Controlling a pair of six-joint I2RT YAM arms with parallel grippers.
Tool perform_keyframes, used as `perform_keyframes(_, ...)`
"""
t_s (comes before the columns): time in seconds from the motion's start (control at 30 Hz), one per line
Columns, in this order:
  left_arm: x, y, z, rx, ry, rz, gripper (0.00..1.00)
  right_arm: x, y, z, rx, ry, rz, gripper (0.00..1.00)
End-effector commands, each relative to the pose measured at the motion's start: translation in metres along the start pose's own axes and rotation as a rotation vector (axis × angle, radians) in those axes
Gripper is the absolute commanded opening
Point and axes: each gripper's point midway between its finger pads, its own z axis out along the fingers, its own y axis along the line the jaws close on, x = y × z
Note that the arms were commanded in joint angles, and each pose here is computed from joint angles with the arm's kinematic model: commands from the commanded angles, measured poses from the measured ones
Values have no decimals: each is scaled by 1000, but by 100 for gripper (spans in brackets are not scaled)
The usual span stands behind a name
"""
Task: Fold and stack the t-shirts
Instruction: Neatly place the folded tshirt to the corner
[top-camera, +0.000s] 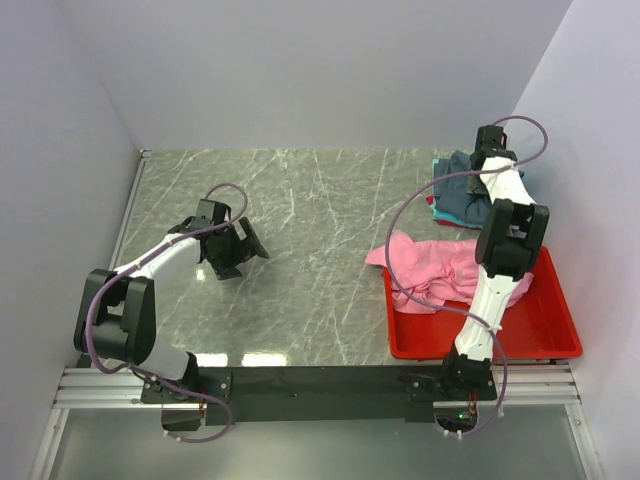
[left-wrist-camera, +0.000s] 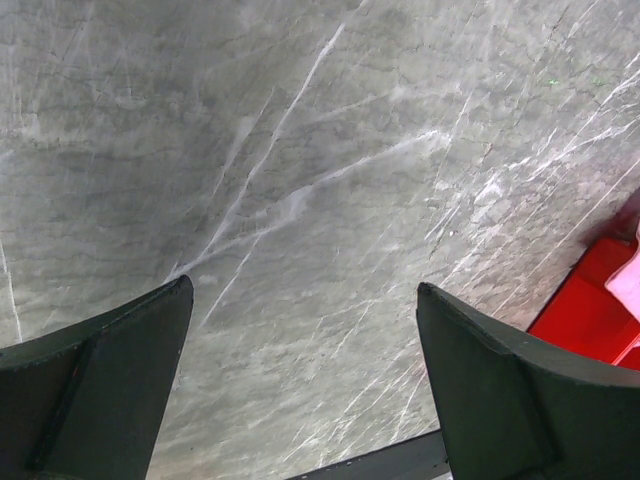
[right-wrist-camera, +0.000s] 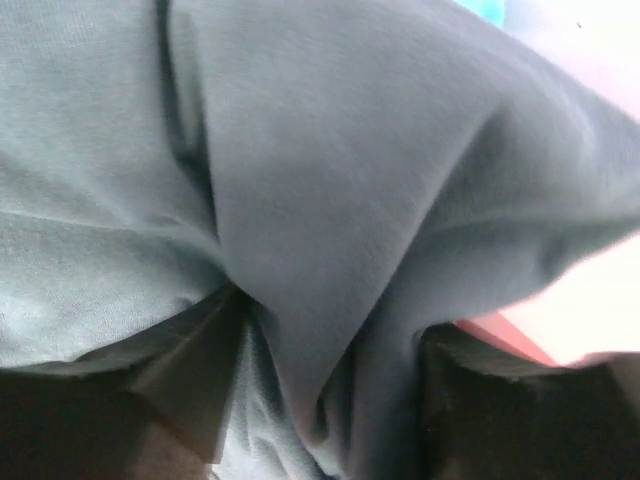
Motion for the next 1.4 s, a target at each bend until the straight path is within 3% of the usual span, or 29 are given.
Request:
perform_keyframes(0.0, -7, -10, -8, 36, -28, 21, 99, -16, -13, -17, 21, -66, 69, 71)
perform_keyframes(0.07, -7, -11, -8, 40, -27, 19, 99, -21, -20, -26, 28, -85, 79, 86)
perform_keyframes(0.1, -8, -12, -8, 44, -30, 22, 99, -25, -24, -37, 30, -104, 90, 88)
perform_keyframes(0.6, -41, -30, -29, 38, -137, 73, 99, -51, -51, -177, 20, -351, 179, 93)
perform_keyframes(0.77, -57, -36, -48, 28, -224, 76, 99, -47, -6, -217, -112, -409, 127, 93)
perform_keyframes(0.87, -67, -38, -63, 20, -292, 66, 99, -31, 56, -256, -362, -432, 109, 94)
perform_keyframes(0.97, -74, -38, -76, 15, -350, 65, 99, 4, 126, -288, -642, -394, 55, 94)
perform_keyframes(1.13, -74, -39, -87, 28, -379, 58, 99, 70, 205, -325, -907, -293, -59, 93)
perform_keyframes(1.37, -76, -33, -105, 23, -459, 32, 99, 133, 248, -362, -1042, -225, -147, 93)
